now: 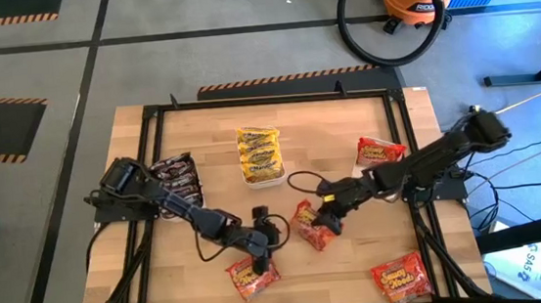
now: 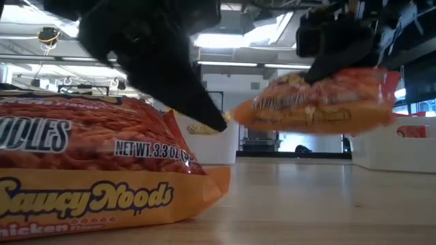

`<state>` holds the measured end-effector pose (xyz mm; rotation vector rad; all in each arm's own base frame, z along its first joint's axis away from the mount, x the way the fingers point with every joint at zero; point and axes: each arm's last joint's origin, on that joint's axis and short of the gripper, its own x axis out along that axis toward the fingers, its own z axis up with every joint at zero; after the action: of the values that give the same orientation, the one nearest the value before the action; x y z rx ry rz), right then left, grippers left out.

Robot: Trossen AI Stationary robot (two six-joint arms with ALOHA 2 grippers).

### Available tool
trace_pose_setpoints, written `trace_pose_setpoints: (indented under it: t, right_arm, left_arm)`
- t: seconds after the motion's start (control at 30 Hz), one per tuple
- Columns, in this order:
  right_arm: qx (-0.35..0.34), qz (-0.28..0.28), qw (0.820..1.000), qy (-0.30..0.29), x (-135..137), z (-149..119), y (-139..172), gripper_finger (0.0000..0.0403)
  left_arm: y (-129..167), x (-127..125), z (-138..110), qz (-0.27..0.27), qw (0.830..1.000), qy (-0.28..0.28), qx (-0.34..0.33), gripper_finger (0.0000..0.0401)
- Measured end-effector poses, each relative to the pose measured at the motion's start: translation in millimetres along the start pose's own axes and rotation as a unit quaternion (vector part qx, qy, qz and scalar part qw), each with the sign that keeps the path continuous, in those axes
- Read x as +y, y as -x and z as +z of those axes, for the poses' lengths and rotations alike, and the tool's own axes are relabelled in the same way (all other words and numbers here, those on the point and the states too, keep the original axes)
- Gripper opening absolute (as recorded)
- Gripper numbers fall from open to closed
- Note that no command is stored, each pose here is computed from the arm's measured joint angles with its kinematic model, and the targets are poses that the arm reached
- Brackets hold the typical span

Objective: Sort Maruchan noodles
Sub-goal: Put the center orange noodle pack into the right white bin

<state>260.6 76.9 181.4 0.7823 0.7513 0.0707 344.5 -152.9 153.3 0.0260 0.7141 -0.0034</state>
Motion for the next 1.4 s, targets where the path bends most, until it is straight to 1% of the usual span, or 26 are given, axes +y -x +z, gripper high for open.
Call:
trace_pose_setpoints:
  t: [0.13, 0.23, 0.4, 0.63, 0.77, 0.83, 0.93, 1.07, 1.2, 1.3, 1.37, 1.4]
  right_arm:
    - [-0.012, -0.013, 1.000, 0.015, 6.9, 3.7, 23.4, 0.0085]
    - [-0.017, -0.043, 0.998, 0.033, 14.3, 8.8, 43.4, 0.0085]
    - [-0.027, -0.101, 0.992, 0.064, 30.5, 20.8, 79.5, 0.0085]
    - [-0.010, -0.194, 0.975, 0.103, 48.0, 32.3, 132.1, 0.0085]
    - [0.001, -0.238, 0.965, 0.109, 52.8, 34.9, 154.7, 0.0085]
    - [0.010, -0.249, 0.964, 0.095, 53.5, 34.0, 164.7, 0.0085]
    - [0.024, -0.264, 0.960, 0.092, 51.6, 31.0, 175.1, 0.0085]
    - [0.051, -0.302, 0.947, 0.096, 43.3, 22.7, 189.2, 0.0085]
    - [0.090, -0.344, 0.929, 0.108, 35.3, 15.1, 199.7, 0.0085]
    - [0.114, -0.366, 0.913, 0.137, 31.1, 11.7, 204.4, 0.0085]
    - [0.126, -0.373, 0.903, 0.170, 28.0, 10.2, 201.6, 0.0085]
    - [0.138, -0.378, 0.895, 0.192, 25.3, 8.6, 199.0, 0.0085]
  left_arm:
    - [1.3, -3.8, -2.6, -0.003, 1.000, -0.006, 0.007, 0.0195]
    - [1.3, -4.1, -2.5, -0.007, 1.000, -0.006, 0.007, 0.0195]
    - [1.2, -4.2, -2.0, -0.010, 1.000, -0.005, 0.005, 0.0195]
    - [1.3, -4.2, -1.9, -0.011, 1.000, -0.004, 0.005, 0.0195]
    - [1.2, -4.4, -1.9, -0.011, 1.000, -0.004, 0.005, 0.0195]
    - [1.2, -4.4, -1.8, -0.011, 1.000, -0.004, 0.005, 0.0195]
    - [1.2, -4.6, -1.3, -0.012, 1.000, -0.003, 0.002, 0.0195]
    - [1.2, -4.8, -0.5, -0.013, 1.000, -0.001, -0.002, 0.0195]
    - [1.2, -4.9, -0.3, -0.013, 1.000, 0.000, -0.003, 0.0195]
    - [1.1, -4.9, -0.2, -0.012, 1.000, 0.000, -0.004, 0.0195]
    - [1.1, -4.7, 0.2, -0.012, 1.000, 0.001, -0.006, 0.0195]
    - [1.1, -4.7, 0.3, -0.012, 1.000, 0.001, -0.006, 0.0195]
